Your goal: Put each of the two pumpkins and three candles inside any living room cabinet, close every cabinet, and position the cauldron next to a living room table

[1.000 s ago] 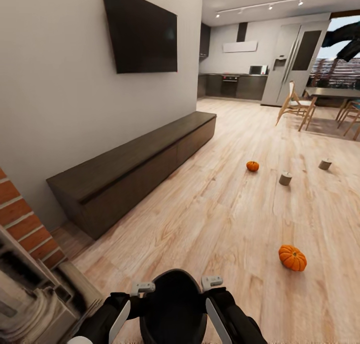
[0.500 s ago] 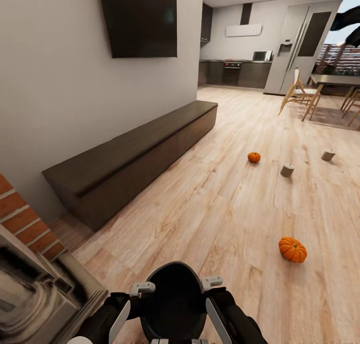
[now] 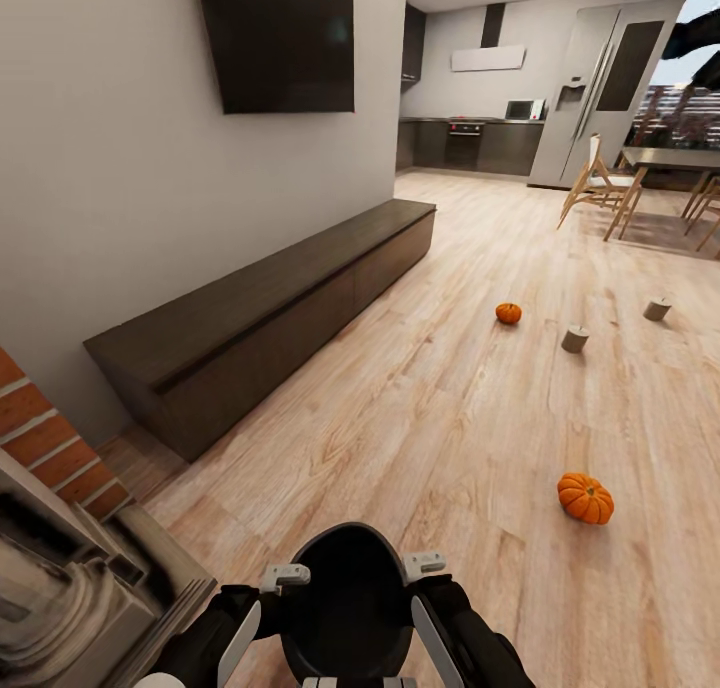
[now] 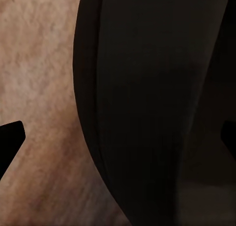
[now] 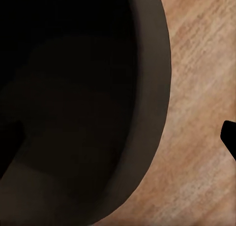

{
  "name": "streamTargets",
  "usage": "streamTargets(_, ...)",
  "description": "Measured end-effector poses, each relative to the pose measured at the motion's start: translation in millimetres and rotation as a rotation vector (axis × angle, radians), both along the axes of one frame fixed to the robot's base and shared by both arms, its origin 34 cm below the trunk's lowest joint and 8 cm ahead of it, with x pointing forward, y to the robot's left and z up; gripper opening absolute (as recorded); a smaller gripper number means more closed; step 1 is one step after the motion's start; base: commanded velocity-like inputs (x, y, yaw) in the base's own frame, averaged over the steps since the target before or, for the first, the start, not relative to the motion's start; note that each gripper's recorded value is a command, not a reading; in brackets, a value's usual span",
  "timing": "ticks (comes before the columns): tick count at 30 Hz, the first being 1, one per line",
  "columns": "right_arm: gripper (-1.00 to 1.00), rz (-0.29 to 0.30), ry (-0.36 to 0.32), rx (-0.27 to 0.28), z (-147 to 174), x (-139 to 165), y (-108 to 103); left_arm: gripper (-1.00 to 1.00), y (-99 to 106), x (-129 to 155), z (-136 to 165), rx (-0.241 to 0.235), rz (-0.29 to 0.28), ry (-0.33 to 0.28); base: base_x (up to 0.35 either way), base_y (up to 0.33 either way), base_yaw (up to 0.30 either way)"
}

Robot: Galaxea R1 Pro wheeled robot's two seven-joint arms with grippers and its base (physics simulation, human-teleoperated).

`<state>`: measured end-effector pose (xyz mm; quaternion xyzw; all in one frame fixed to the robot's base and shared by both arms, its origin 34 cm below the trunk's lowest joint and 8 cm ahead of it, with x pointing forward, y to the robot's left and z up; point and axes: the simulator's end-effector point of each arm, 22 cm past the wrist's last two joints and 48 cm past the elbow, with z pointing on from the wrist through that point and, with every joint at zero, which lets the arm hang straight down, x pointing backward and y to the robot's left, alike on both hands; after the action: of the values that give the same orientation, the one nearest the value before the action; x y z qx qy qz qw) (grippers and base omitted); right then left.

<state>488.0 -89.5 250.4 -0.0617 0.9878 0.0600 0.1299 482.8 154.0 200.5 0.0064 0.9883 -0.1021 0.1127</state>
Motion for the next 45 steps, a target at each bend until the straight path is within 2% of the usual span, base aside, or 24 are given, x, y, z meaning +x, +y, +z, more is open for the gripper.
streamTargets(8, 1.0, -0.006, -0.004, 0.002, 1, 4, -1, 1.0, -1, 0, 0, -0.001, 0.0, 0.0, 0.0, 0.0, 0.0)
streamTargets(13, 1.0, -0.004, -0.017, -0.024, 4, 25, -12, 1.0, -1, 0, 0, -0.002, -0.001, 0.0, 0.0, 0.0, 0.0)
streamTargets(23, 1.0, -0.016, -0.006, -0.046, 0, 35, -26, 1.0, -1, 0, 0, -0.002, -0.001, 0.0, 0.0, 0.0, 0.0)
streamTargets(41, 1.0, -0.012, 0.059, -0.068, -19, 14, -32, 1.0, -1, 1, 0, -0.002, 0.0, -0.005, 0.0, 0.0, 0.0)
streamTargets(45, 1.0, -0.018, 0.044, -0.068, -21, 17, -33, 1.0, -1, 1, 0, -0.002, 0.0, -0.005, 0.0, 0.0, 0.0)
